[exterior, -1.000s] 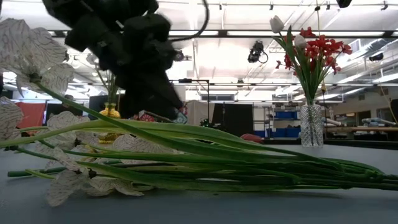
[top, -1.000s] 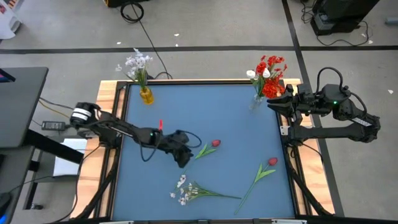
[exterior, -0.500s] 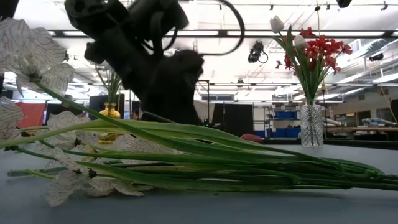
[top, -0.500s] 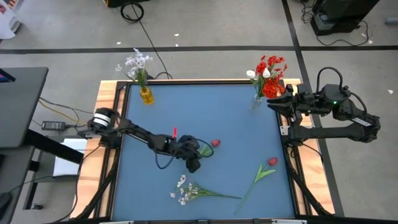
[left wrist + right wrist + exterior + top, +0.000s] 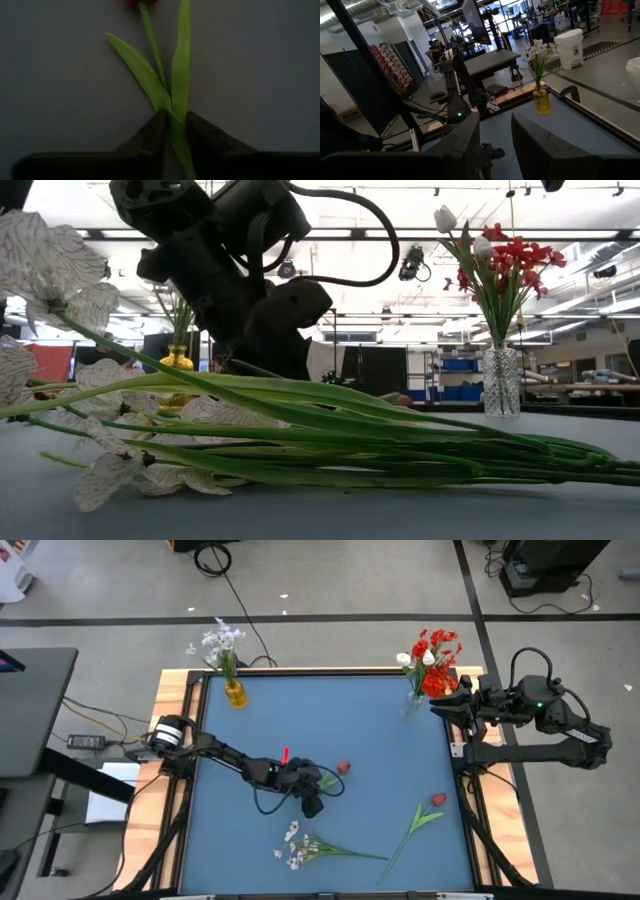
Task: Sort flowers into vase by color
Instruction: Put the top red tulip into the yellow vase
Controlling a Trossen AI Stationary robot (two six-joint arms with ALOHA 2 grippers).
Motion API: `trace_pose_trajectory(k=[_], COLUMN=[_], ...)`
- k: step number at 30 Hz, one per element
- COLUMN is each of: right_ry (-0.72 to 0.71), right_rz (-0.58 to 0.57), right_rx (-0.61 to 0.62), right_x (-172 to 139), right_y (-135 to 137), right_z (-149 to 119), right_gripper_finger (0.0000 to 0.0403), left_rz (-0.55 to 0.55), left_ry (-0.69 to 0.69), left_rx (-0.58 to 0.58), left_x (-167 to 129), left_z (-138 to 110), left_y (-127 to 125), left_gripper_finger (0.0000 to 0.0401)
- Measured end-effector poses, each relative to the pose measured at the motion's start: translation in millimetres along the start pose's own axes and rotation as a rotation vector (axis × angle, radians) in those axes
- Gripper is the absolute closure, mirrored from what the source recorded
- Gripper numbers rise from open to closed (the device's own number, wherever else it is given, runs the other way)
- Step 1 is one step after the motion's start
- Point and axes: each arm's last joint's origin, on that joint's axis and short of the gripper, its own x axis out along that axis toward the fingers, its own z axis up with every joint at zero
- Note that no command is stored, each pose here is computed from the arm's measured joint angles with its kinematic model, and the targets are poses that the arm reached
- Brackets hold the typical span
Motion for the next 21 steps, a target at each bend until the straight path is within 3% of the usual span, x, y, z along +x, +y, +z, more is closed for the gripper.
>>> trace_pose_trajectory(k=[4, 11, 16, 21], right_ry=[0.000, 0.000, 0.000, -0.003], right_rz=[0.000, 0.000, 0.000, 0.001], right_rx=[0.000, 0.000, 0.000, 0.000], right_x=[0, 0, 0, 0], right_y=[0, 0, 0, 0], right_z=[0, 0, 0, 0], right_gripper_finger=[0.0282, 0.0282, 0.0282, 0.0282], left_rz=[0.014, 0.010, -0.022, 0.030], left_ry=[0.008, -0.028, -0.223, -0.499], left_rx=[-0.035, -0.142, -0.169, -0.138], left_x=[3, -15, -55, -114], left_z=[-1, 20, 65, 106], left_y=[3, 18, 35, 59], left_gripper_finger=[0.0385, 0.0393, 0.0398, 0.0399])
